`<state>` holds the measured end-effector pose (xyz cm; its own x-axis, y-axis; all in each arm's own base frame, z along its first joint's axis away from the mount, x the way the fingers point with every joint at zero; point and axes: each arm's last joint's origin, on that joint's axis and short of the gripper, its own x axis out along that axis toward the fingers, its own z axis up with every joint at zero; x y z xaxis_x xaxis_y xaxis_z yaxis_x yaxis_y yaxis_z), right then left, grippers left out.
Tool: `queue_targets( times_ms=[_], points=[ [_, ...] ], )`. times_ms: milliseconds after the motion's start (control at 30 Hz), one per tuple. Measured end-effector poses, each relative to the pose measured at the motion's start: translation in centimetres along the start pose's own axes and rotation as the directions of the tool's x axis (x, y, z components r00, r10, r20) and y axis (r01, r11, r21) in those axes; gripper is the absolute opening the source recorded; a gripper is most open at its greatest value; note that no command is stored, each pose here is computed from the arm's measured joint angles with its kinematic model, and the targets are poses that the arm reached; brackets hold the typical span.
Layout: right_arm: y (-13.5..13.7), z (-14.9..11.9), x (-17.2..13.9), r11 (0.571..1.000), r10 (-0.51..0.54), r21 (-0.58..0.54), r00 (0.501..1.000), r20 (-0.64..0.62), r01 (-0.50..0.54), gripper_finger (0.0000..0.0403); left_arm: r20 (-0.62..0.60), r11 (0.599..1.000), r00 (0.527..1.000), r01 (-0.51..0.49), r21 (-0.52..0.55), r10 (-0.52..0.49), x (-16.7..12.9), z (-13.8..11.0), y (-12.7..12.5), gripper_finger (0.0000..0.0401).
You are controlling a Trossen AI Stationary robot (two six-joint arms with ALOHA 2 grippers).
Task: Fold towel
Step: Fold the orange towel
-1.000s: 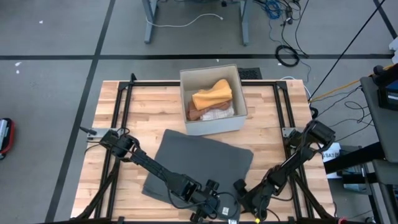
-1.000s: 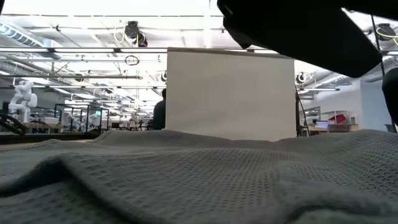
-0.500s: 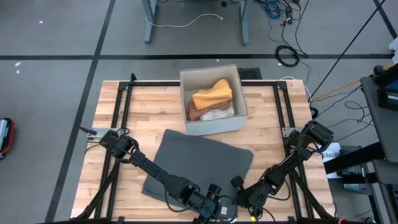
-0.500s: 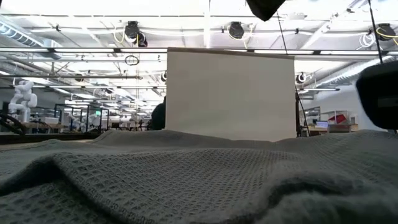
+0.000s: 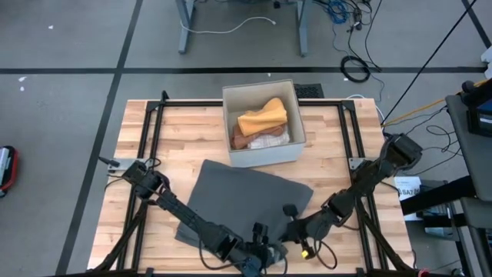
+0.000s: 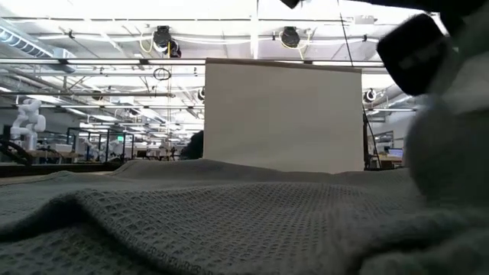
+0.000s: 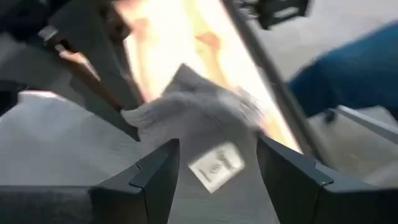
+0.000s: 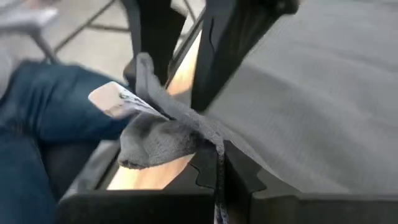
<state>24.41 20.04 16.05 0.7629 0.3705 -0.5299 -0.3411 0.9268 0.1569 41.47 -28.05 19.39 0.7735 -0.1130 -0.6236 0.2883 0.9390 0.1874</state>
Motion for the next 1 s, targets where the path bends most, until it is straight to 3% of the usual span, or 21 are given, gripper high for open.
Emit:
queue_targets(
  times_ms=[133, 367, 767, 900, 1000],
  points=[
    [-0.7, 1.2, -0.7, 0.998, -0.009, 0.069, 0.999, 0.045, 0.006, 0.0001, 0.012, 0.990, 0.992, -0.128, -0.061, 0.128, -0.2, 0.0, 0.0, 0.0222],
    [-1.8, 2.1, -1.1, 0.991, -0.033, 0.129, 0.997, 0.076, 0.023, 0.0000, 0.018, 0.967, 0.980, -0.195, -0.162, 0.200, -0.3, 0.0, -0.1, 0.0222],
    [-3.0, 2.5, -0.9, 0.984, -0.069, 0.170, 0.994, 0.087, 0.053, 0.0000, -0.039, 0.957, 0.967, -0.256, -0.136, 0.253, -0.5, -0.7, -0.2, 0.0222],
    [-2.9, 2.5, -0.9, 0.985, -0.067, 0.166, 0.994, 0.089, 0.051, 0.0000, -0.047, 0.978, 0.979, -0.202, -0.061, 0.199, -0.8, -0.9, -1.1, 0.0233],
    [-2.9, 2.5, -0.9, 0.985, -0.066, 0.165, 0.994, 0.089, 0.050, 0.0000, -0.057, 0.998, 0.998, -0.035, -0.061, 0.032, -0.9, -0.9, -2.1, 0.0241]
  ],
)
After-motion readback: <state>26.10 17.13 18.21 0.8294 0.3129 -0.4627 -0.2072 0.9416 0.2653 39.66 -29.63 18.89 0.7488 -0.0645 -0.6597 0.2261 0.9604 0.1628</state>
